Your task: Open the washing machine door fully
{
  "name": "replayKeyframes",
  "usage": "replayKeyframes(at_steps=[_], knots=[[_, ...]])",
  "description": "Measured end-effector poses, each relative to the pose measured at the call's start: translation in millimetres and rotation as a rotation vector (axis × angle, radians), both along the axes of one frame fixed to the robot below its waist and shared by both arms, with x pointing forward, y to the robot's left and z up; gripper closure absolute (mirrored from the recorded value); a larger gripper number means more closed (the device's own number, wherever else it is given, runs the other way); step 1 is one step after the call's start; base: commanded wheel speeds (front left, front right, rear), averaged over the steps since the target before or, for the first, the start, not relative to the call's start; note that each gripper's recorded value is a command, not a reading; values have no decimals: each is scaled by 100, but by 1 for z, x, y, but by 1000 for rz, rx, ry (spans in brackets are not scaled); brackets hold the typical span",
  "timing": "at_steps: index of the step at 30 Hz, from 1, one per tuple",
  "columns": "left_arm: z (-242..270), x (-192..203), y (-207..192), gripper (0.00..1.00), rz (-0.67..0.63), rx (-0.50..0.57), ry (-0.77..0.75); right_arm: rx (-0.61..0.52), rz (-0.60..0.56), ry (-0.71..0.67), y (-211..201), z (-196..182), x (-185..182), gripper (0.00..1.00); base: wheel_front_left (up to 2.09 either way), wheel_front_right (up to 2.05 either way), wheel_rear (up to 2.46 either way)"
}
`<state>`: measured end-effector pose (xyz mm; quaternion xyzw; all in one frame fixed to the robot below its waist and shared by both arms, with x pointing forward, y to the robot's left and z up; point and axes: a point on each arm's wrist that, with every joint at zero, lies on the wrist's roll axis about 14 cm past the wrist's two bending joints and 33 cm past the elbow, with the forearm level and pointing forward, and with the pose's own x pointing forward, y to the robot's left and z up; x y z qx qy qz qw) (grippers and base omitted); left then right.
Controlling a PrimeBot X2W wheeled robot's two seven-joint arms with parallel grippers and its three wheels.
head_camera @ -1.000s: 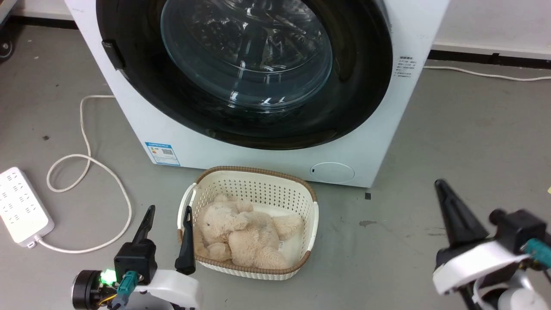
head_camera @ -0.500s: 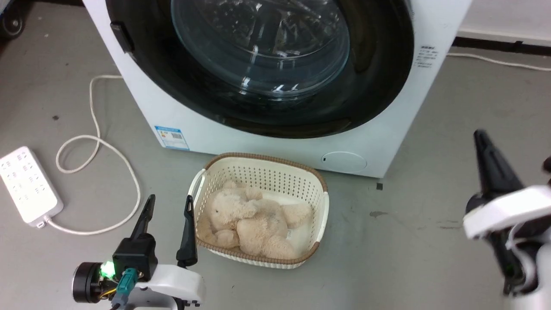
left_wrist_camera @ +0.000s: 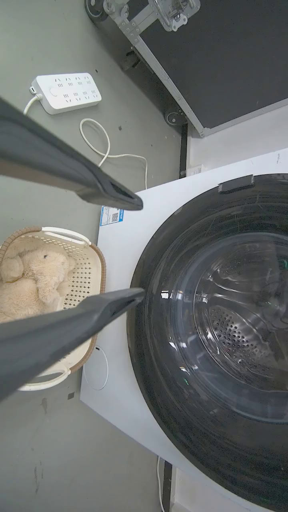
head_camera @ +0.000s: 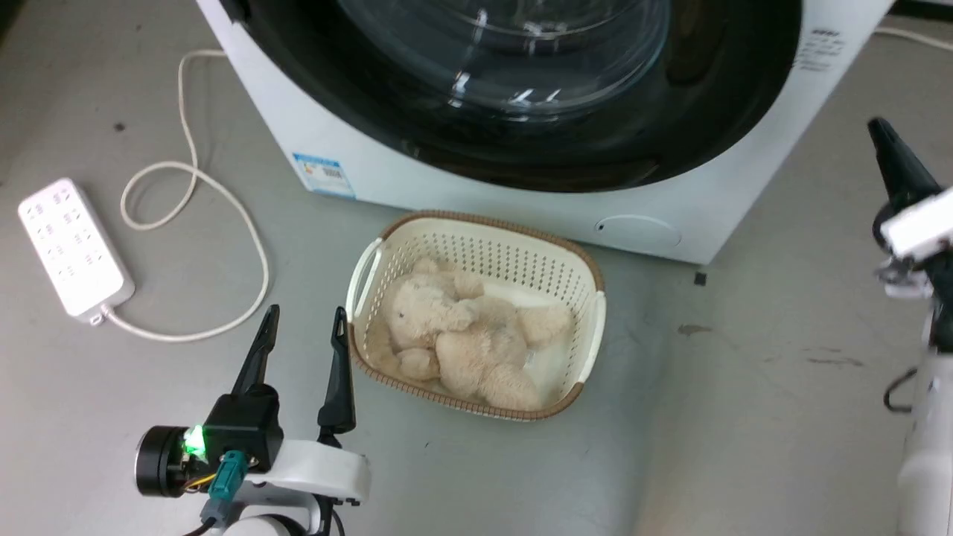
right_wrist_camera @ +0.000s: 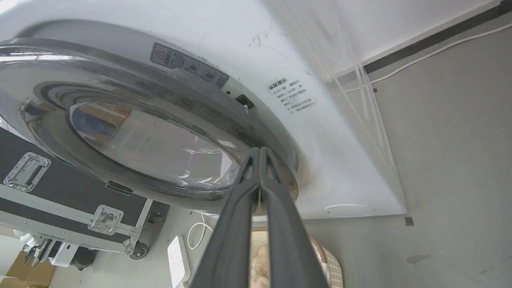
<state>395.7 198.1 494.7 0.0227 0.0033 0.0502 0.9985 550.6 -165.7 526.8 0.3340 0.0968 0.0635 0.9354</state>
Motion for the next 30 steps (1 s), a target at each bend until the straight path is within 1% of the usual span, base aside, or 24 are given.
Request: replayKeyframes(at_steps=[3, 4, 6, 9, 10, 11, 12, 16, 17, 18, 20, 23, 30], knots=[[-3, 2, 2, 0, 5, 3, 7, 43, 32, 63, 7, -9, 15, 100, 0, 0, 0], [-2, 3, 3, 0, 11, 3, 1, 78, 49, 102, 12, -13, 25, 100, 0, 0, 0], [-3, 2, 4, 0, 16, 2, 2, 95, 57, 115, 14, -14, 29, 100, 0, 0, 0], [-8, 1, 8, 0, 34, 2, 15, 150, 78, 152, 21, -12, 50, 100, 0, 0, 0], [-8, 1, 8, 0, 34, 2, 15, 150, 78, 152, 21, -12, 50, 100, 0, 0, 0], [-11, 0, 10, 0, 41, 2, 20, 178, 85, 171, 24, -11, 59, 100, 0, 0, 0], [-11, 0, 10, 0, 41, 2, 20, 178, 85, 171, 24, -11, 59, 100, 0, 0, 0], [-13, 2, 12, 0, 54, 3, 21, 234, 94, 189, 29, -3, 81, 100, 0, 0, 0], [-13, 2, 12, 0, 54, 3, 21, 234, 94, 189, 29, -3, 81, 100, 0, 0, 0], [-15, 4, 15, 0, 66, 4, 22, 276, 114, 224, 34, -3, 96, 100, 0, 0, 0], [-16, 5, 16, 0, 71, 6, 22, 282, 119, 236, 36, -5, 98, 100, 0, 0, 0], [-19, 6, 16, 0, 78, 4, 26, 318, 147, 291, 42, -12, 107, 100, 0, 0, 0], [-21, 9, 20, 0, 97, 11, 26, 416, 223, 364, 58, -17, 117, 100, 0, 0, 0]])
